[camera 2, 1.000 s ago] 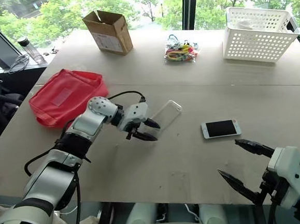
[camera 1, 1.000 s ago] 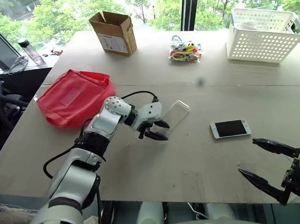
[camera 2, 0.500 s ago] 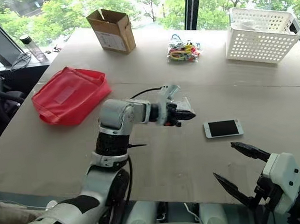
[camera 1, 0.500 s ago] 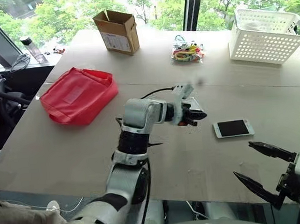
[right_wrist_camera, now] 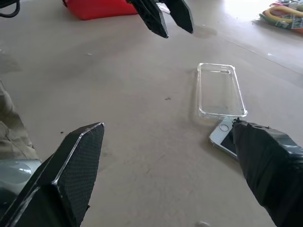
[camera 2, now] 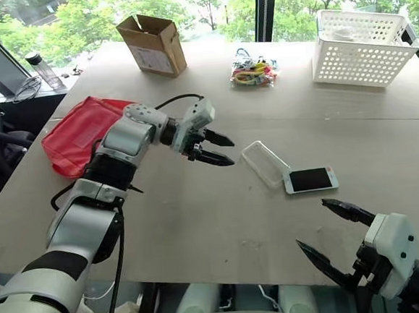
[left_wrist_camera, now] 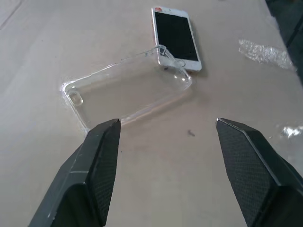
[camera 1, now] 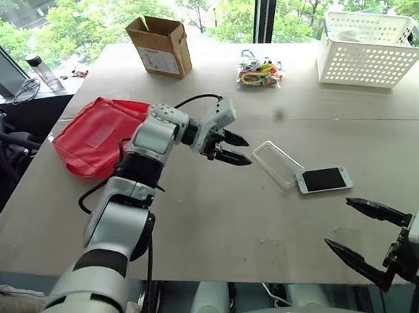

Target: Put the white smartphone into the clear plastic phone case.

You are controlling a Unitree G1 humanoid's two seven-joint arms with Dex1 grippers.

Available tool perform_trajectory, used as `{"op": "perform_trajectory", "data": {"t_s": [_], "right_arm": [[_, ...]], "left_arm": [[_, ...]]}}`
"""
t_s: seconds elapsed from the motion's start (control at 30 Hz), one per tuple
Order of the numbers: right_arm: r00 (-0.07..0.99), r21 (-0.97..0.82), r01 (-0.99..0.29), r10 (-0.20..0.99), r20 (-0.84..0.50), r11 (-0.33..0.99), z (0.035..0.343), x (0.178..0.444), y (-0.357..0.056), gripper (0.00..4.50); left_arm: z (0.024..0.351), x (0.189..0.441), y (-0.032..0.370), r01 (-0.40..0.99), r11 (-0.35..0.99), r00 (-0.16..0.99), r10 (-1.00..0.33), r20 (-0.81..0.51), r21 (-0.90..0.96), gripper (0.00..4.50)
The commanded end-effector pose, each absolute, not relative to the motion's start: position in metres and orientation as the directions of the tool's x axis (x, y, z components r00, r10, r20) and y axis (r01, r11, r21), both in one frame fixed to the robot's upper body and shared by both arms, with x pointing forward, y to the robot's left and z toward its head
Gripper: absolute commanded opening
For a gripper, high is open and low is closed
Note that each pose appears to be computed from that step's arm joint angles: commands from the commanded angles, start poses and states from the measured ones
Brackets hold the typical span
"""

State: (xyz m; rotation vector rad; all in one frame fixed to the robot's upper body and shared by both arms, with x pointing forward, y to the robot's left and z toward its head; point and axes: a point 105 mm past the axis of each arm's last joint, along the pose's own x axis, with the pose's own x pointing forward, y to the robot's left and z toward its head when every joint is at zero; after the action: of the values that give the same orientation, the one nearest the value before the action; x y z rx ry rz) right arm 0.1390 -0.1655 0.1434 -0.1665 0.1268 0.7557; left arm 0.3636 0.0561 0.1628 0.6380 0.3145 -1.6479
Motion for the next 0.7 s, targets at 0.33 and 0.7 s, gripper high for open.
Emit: {"op": "perform_trajectory", "data": {"t_s": [0.33, 0.7], "right_arm": [[0.781, -0.176, -0.624, 0.609, -0.137, 0.761, 0.156, 0.12, -0.162, 4.5], [0.807, -0.216, -0.59, 0.573, -0.141, 0.778, 0.156, 0.13, -0.162, 4.5]], "left_arm": [[0.113, 0.378, 0.023, 0.896, -0.331, 0.018, -0.641, -0.768, 0.297, 2.32], [0.122, 0.371, 0.057, 0.99, -0.112, -0.029, -0.762, -0.648, 0.088, 0.03]]}}
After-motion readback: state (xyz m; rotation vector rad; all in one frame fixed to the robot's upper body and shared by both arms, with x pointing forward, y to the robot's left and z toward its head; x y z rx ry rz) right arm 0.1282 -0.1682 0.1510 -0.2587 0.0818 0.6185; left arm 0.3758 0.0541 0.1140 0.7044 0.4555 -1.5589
